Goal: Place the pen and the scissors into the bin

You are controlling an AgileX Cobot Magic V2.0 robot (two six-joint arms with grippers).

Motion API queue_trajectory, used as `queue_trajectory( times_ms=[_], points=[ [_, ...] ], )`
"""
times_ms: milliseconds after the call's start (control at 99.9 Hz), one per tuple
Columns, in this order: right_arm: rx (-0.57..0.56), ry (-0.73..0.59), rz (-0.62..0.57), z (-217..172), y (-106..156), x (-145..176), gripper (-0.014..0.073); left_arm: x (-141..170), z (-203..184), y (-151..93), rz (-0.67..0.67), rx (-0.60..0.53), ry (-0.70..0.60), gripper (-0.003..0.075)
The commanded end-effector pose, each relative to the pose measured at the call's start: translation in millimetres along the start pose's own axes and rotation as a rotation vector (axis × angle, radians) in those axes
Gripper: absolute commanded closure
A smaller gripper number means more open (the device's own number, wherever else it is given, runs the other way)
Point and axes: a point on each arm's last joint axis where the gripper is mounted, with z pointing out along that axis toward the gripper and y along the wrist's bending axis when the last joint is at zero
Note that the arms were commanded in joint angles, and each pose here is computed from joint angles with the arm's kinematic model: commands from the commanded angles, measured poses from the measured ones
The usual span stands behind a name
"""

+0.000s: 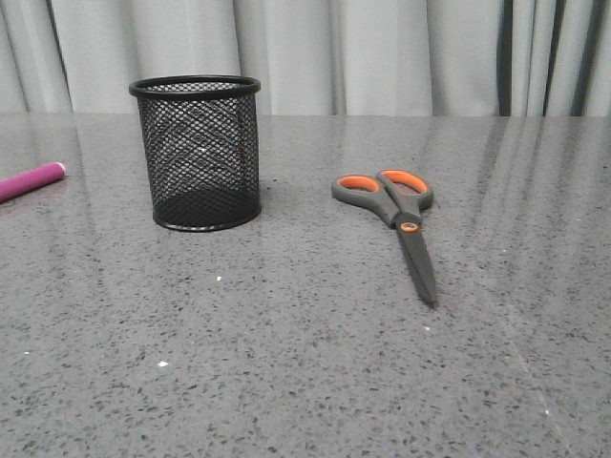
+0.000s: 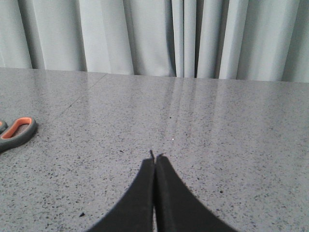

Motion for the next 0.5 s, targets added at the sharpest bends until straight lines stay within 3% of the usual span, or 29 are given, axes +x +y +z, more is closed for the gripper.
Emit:
queue_trajectory(
  times_ms=[0,180,320,490],
  points=[
    [0.0,-0.094,-0.01,-1.0,0.3,-3.6,0.0663,-0.7,-0.9,0.5,-0.03,0.0,-0.08,0.0741],
    [-0.006,-0.105,0.131,-1.1,0.1,-4.6,0.0663,-0.9,-1.0,-0.2,-0.189,0.014,-0.082,0.0742],
    [-0.011,-0.116,0.327,-1.2,-0.5,-5.6,0.0663,-4.2,-1.3,0.1,-0.382,0.025,-0.116,0.0742],
    [-0.014,-0.124,0.521,-1.3,-1.4,-6.2,0.0663,-10.0,-2.2,2.4,-0.509,0.02,-0.176,0.0742]
  ],
)
